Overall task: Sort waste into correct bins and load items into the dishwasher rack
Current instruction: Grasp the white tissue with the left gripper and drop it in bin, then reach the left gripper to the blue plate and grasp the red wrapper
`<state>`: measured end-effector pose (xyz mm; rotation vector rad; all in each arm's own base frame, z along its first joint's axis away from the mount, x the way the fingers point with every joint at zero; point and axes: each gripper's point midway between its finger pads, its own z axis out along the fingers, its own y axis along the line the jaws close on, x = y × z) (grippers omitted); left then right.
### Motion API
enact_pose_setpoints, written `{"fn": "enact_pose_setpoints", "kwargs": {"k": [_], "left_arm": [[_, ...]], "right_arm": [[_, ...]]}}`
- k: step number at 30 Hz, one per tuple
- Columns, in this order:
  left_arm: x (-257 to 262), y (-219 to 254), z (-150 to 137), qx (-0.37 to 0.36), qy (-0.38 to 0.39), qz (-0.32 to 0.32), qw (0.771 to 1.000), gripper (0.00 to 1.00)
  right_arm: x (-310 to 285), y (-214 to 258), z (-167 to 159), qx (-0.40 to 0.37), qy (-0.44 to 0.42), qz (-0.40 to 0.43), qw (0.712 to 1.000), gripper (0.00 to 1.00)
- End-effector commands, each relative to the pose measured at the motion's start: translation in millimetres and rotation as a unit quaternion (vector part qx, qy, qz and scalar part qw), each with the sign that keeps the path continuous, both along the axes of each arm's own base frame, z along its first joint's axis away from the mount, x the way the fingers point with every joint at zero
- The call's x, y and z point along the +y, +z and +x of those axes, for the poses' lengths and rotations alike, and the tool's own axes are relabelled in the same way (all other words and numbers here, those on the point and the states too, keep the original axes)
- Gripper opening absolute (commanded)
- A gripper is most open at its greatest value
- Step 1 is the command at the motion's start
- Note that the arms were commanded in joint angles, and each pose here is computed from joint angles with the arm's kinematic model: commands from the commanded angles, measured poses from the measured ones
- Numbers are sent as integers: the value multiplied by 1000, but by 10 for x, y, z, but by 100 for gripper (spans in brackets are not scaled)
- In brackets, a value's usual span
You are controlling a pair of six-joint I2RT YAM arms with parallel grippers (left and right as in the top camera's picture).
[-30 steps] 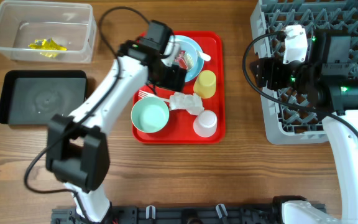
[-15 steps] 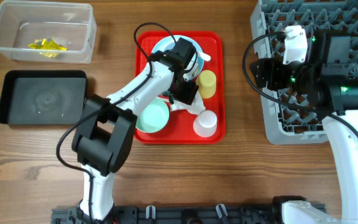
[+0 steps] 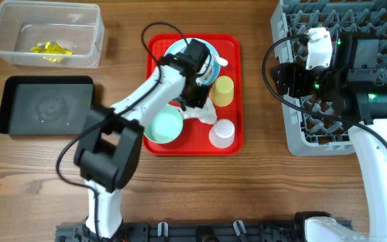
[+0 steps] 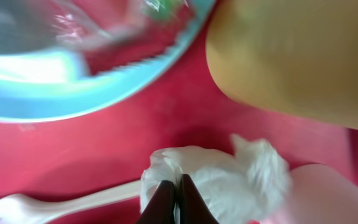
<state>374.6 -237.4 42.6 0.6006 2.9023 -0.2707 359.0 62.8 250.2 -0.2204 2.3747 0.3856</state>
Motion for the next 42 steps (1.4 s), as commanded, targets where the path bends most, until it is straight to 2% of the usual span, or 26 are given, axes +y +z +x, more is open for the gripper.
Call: {"fn": "enact_pose_setpoints", "kwargs": {"k": [1,7,12,15,22,25,29,31,33,38,42], "left_arm": [[130,913,251,-92,44,-57,993,4],[643,1777,375,-185,99,-95,973,4],[1552,2075,723,-265,206,-45,941,4],[2172,2095,1044,-312,277,-2,909,4],[3125,1948,1647,-380,360,9,852,4],[3416,1741,1851,-395,379,14,837,4],[3686,1369,1968,-384,399,26,832,5],[3788,1195,1982,-373,417,23,829,38],[3830,1090,1977,-363,429,21,827,100],[3749,1184,1961,-365,423,17,829,100],[3226,1458,1922,-357,370,-45,856,100]], "right_arm": [[-37,52,53,-6,-11,-1,1000,80],[-37,53,54,-6,-11,-1,1000,80],[-37,58,59,-7,-11,-1,1000,80],[-36,62,63,-8,-12,0,1000,80],[-36,68,79,-11,-12,0,1000,80],[-37,67,83,-11,-12,0,1000,80],[-37,67,82,-11,-12,0,1000,80],[-37,65,80,-11,-12,0,1000,80],[-37,65,80,-11,-12,0,1000,80],[-37,68,83,-12,-12,0,1000,80],[-37,67,83,-11,-12,-1,1000,80]]}}
